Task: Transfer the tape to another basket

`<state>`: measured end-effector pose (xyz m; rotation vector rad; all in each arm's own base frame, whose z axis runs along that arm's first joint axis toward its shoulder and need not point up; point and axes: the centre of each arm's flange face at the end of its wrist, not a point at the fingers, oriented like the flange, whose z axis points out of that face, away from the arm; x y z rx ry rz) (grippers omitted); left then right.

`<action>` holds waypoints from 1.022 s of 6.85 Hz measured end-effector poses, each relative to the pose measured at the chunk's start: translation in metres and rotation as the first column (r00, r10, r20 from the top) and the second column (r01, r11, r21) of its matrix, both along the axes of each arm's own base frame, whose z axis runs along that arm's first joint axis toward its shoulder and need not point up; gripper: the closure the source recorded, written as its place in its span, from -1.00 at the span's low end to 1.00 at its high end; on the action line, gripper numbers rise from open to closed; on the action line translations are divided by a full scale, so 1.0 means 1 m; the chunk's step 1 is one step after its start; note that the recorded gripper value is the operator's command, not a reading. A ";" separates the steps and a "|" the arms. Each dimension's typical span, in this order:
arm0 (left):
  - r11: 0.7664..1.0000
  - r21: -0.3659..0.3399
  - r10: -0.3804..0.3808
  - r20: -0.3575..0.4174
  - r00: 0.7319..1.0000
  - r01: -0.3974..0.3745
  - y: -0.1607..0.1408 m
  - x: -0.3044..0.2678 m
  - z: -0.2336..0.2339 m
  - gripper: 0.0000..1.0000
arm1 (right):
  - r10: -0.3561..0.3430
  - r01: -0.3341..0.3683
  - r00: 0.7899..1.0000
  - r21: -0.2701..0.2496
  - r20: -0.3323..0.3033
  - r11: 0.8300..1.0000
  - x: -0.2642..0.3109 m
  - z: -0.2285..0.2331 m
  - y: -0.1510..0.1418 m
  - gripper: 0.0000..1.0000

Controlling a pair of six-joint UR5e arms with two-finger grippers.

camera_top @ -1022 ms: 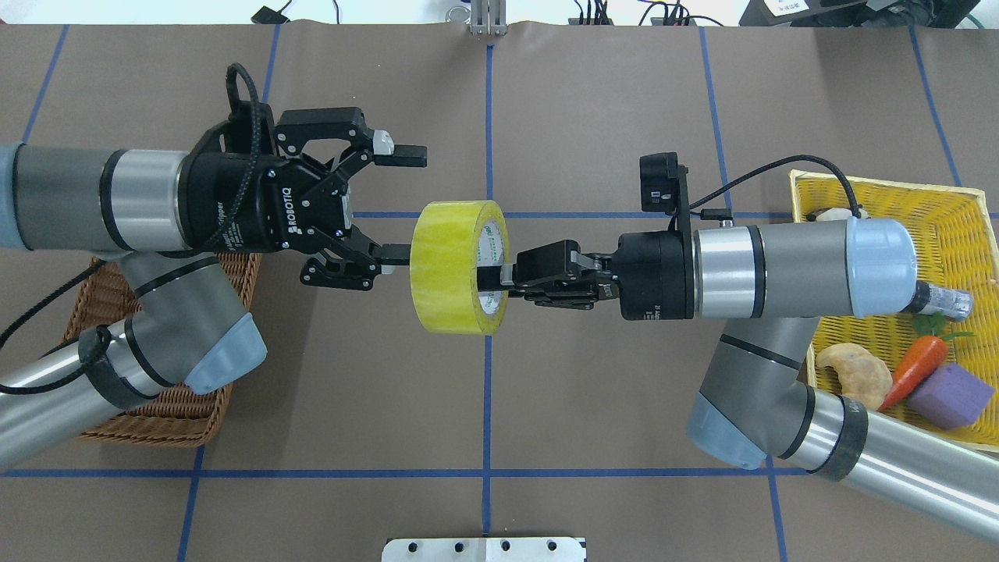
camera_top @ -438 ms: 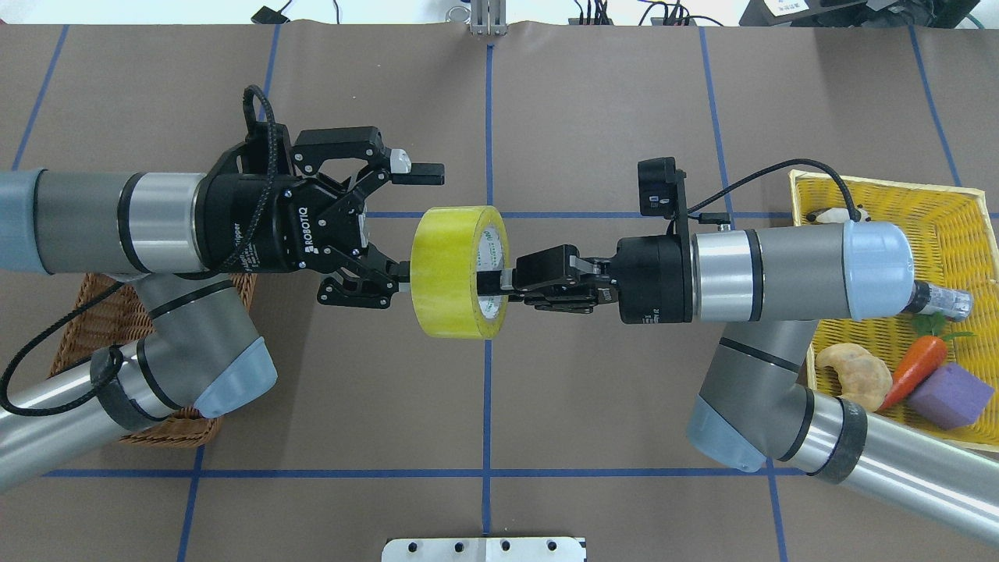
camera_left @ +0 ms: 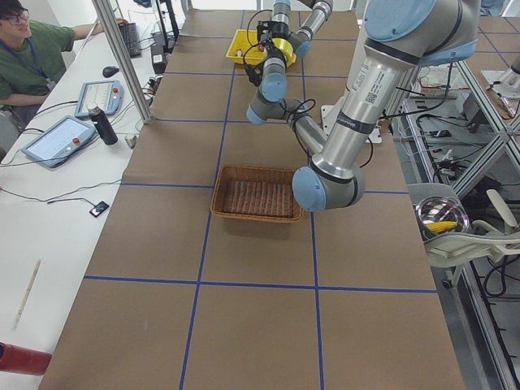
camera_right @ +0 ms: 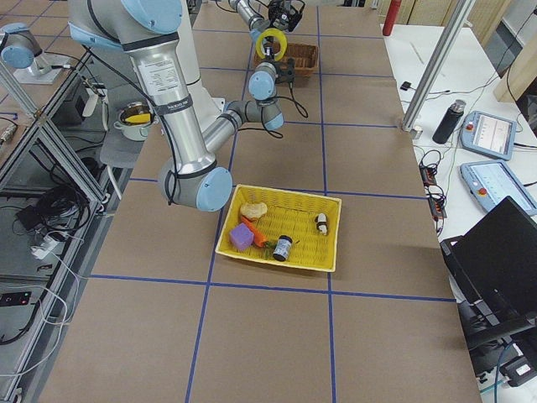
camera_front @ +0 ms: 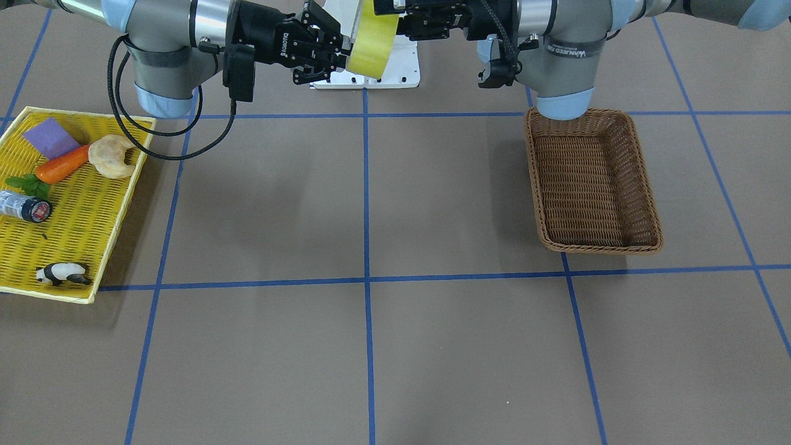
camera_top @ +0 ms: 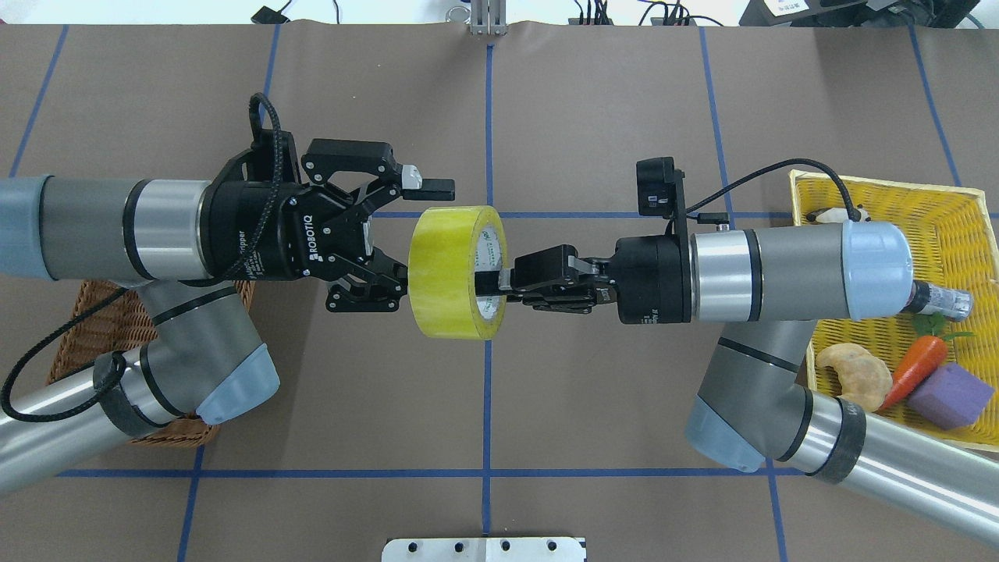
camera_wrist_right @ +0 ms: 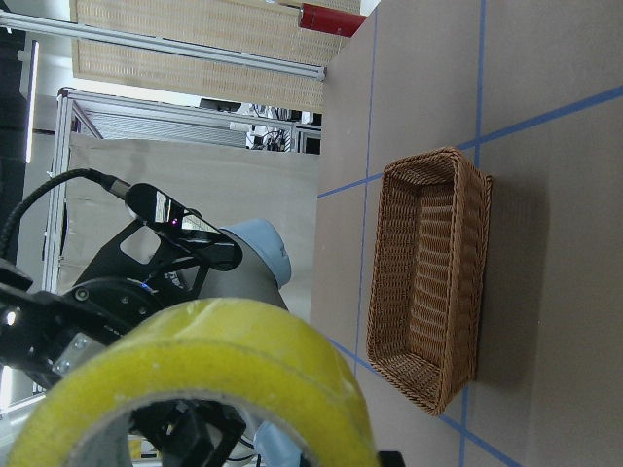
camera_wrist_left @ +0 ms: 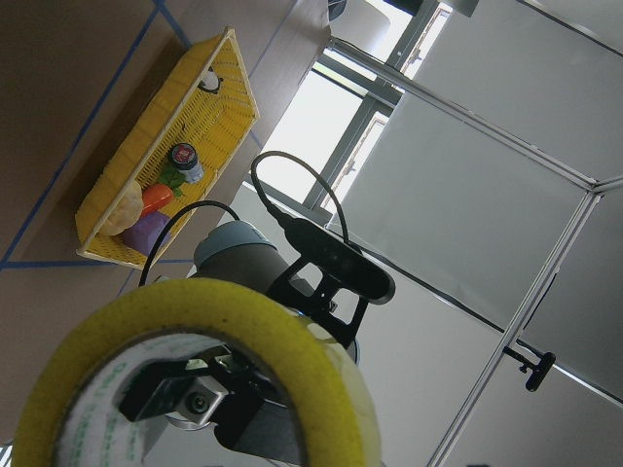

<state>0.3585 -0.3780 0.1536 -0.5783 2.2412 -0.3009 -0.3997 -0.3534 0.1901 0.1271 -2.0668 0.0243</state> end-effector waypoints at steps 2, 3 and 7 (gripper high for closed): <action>1.000 -0.001 0.000 0.002 1.000 0.000 0.000 0.001 0.001 0.33 | 0.000 0.000 1.000 0.002 0.003 1.000 0.000 -0.001 0.000 1.00; 1.000 -0.001 0.000 0.003 1.000 0.000 0.000 0.001 0.001 0.56 | 0.000 0.000 1.000 0.003 0.004 1.000 0.001 -0.002 0.000 0.02; 1.000 0.003 0.001 0.001 1.000 -0.001 0.001 0.000 0.001 1.00 | -0.019 0.020 1.000 -0.034 0.018 0.999 0.002 -0.005 0.003 -1.00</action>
